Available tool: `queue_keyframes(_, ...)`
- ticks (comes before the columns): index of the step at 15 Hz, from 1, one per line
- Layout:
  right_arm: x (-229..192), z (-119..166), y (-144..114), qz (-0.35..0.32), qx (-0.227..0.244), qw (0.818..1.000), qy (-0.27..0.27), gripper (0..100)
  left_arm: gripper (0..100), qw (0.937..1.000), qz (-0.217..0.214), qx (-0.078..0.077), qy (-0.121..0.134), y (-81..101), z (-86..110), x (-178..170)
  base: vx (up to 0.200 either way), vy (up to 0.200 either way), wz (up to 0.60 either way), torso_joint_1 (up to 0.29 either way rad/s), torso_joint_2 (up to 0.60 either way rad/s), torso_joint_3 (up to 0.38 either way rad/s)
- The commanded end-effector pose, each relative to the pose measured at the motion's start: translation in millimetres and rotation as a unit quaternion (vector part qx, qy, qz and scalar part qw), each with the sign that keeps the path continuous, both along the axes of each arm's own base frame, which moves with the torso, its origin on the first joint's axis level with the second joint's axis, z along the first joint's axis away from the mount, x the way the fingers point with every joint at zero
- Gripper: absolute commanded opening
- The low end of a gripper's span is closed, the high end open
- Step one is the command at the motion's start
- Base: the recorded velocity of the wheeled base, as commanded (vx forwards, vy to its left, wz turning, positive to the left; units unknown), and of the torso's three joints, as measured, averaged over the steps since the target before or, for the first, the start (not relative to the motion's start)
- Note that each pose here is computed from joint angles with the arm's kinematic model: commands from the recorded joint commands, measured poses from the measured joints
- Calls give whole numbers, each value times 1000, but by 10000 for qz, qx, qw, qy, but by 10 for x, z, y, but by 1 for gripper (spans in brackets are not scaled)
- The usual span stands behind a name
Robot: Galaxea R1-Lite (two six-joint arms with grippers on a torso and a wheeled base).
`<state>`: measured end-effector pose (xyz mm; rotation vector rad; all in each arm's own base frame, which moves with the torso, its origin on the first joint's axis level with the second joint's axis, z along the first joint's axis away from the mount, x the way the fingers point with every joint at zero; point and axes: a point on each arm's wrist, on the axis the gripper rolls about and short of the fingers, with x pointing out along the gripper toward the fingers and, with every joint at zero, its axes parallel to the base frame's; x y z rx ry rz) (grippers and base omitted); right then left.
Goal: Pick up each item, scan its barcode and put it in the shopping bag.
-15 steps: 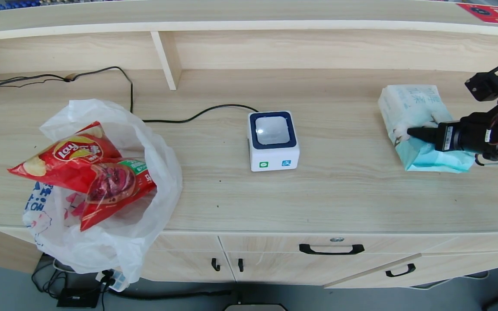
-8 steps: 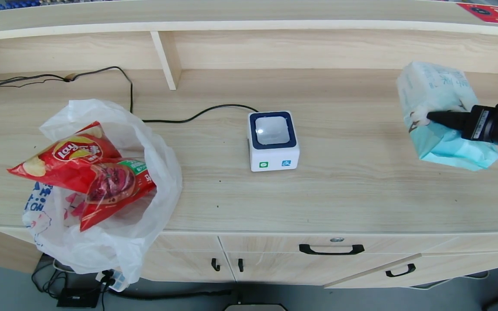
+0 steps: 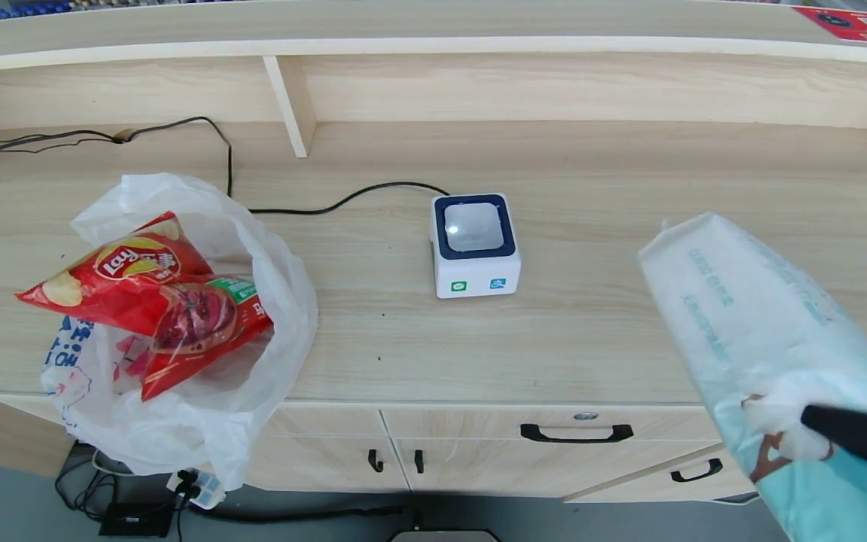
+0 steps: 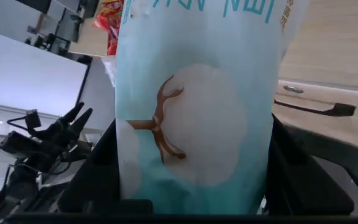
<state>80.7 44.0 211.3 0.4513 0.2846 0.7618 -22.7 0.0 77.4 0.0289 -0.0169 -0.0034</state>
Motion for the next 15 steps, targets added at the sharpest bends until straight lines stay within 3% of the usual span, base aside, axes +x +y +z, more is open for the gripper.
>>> queue_keyframes(1, -281, 23, -62, 457, 650, 9968, -110, 0, 100, 10000, 3, 1, 0, 0, 0, 0, 0, 0, 0, 0, 0, 0)
queue_keyframes(4, -146, 369, 137, 1199, 1598, 9798, -133, 0, 100, 10000, 3, -7, -8, 0, 2, 0, 0, 0, 0, 0, 0, 0)
queue_keyframes(5, -132, 389, 159, 1260, 1656, 9780, -127, 0, 100, 10000, 3, -7, -8, 0, 2, 0, 0, 0, 0, 0, 0, 0)
queue_keyframes(6, -29, 526, 305, 1603, 2136, 9637, 75, 0, 100, 10000, 3, -7, -16, 0, 4, 0, 0, 0, 0, 0, 0, 0)
queue_keyframes(8, -3, 588, 387, 1938, 2539, 9470, 330, 0, 100, 10000, 3, 1, -8, 0, 2, 0, 0, 0, 0, 0, 0, 0)
queue_keyframes(10, 0, 658, 454, 2368, 3211, 9130, 851, 0, 100, 10000, 3, -7, 0, 0, 0, 0, 0, 0, 0, 0, 0, 0)
queue_keyframes(13, -101, 515, 501, 2879, 3482, 8829, 1277, 0, 100, 10000, 3, -7, 0, 0, 0, 0, 0, 0, 0, 0, 0, 0)
queue_keyframes(15, -90, 384, 523, 2864, 3439, 8831, 1410, 0, 100, 10000, 3, -7, 0, 0, 0, 0, 0, 0, 0, 0, 0, 0)
